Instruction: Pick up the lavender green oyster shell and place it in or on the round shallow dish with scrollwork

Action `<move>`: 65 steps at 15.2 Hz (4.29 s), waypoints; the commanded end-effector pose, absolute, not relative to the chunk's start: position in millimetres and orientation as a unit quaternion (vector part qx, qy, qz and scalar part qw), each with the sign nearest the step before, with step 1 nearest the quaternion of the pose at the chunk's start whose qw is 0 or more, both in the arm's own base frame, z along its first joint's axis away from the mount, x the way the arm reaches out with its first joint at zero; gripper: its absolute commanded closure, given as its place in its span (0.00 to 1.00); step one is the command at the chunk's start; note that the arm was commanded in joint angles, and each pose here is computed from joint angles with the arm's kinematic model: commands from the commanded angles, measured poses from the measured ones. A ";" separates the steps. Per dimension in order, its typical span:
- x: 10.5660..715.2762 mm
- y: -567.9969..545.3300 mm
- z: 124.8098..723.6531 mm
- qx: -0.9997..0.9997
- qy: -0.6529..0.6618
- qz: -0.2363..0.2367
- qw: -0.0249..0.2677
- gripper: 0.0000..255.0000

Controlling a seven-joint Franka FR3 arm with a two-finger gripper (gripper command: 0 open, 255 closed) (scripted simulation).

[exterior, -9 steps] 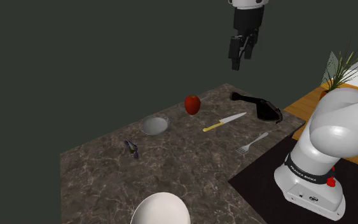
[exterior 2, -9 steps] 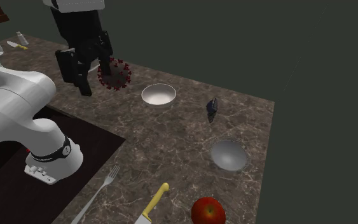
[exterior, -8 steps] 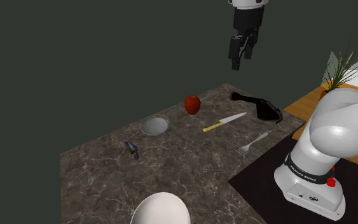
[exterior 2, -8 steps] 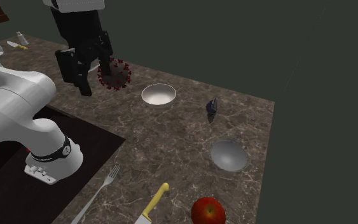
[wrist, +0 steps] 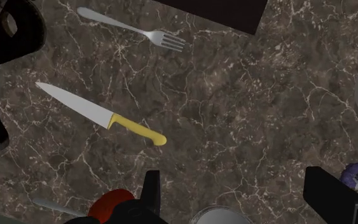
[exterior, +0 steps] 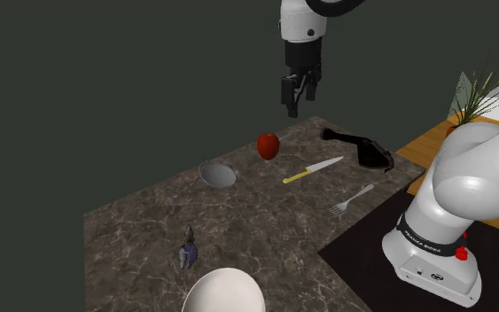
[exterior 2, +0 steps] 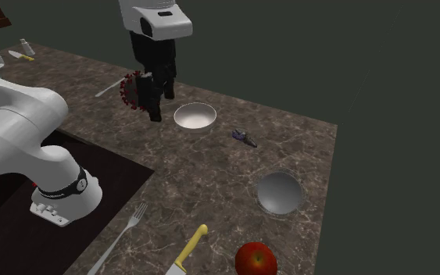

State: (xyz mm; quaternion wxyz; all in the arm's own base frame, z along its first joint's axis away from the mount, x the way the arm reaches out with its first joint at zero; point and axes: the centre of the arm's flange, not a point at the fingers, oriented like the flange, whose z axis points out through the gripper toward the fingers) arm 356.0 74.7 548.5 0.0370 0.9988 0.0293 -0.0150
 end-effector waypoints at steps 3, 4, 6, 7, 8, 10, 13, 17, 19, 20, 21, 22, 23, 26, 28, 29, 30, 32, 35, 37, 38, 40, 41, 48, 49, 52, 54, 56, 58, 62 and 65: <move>392.2 107.4 523.2 0.998 0.043 -0.020 0.038 0.00; 400.7 115.7 516.8 0.998 0.047 -0.021 0.039 0.00; 417.4 132.5 503.7 0.998 0.053 -0.024 0.039 0.00; 425.7 140.9 497.2 0.997 0.057 -0.025 0.040 0.00; 433.9 149.4 490.6 0.997 0.060 -0.026 0.040 0.00; 450.0 166.6 477.3 0.996 0.067 -0.029 0.041 0.00; 473.6 192.8 457.2 0.996 0.077 -0.032 0.042 0.00; 504.0 228.3 429.9 0.994 0.091 -0.037 0.044 0.00; 518.7 246.3 416.1 0.993 0.098 -0.040 0.045 0.00; 525.9 255.4 409.2 0.993 0.101 -0.041 0.045 0.00; 533.1 264.5 402.2 0.993 0.105 -0.042 0.045 0.00; 540.2 273.7 395.3 0.992 0.108 -0.044 0.046 0.00; 547.2 282.9 388.2 0.992 0.112 -0.045 0.046 0.00; 567.6 310.8 367.0 0.990 0.122 -0.049 0.047 0.00; 580.9 329.6 352.8 0.989 0.129 -0.051 0.048 0.00; 587.4 339.0 345.6 0.989 0.132 -0.053 0.048 0.00; 593.8 348.5 338.4 0.988 0.135 -0.054 0.049 0.00; 606.3 367.6 324.0 0.987 0.142 -0.056 0.049 0.00; 609.4 372.7 308.7 0.987 0.144 -0.057 0.050 0.00; 608.4 371.5 298.3 0.987 0.144 -0.057 0.050 0.00; 607.8 370.9 293.0 0.987 0.144 -0.057 0.050 0.00; 606.8 369.7 282.6 0.987 0.144 -0.057 0.050 0.00; 606.5 369.4 279.6 0.987 0.144 -0.057 0.050 0.00; 606.5 369.4 279.6 0.987 0.144 -0.057 0.050 0.00; 606.5 369.4 279.6 0.987 0.144 -0.057 0.050 1.00; 606.5 369.4 279.6 0.987 0.144 -0.057 0.050 1.00; 606.5 369.4 279.6 0.987 0.144 -0.057 0.050 1.00; 606.5 369.4 279.6 0.987 0.144 -0.057 0.050 1.00; 606.5 369.4 279.6 0.987 0.144 -0.057 0.050 1.00; 566.9 365.2 257.4 0.999 -0.028 -0.020 0.024 0.00; 530.4 375.3 232.1 0.980 -0.199 0.017 -0.003 0.00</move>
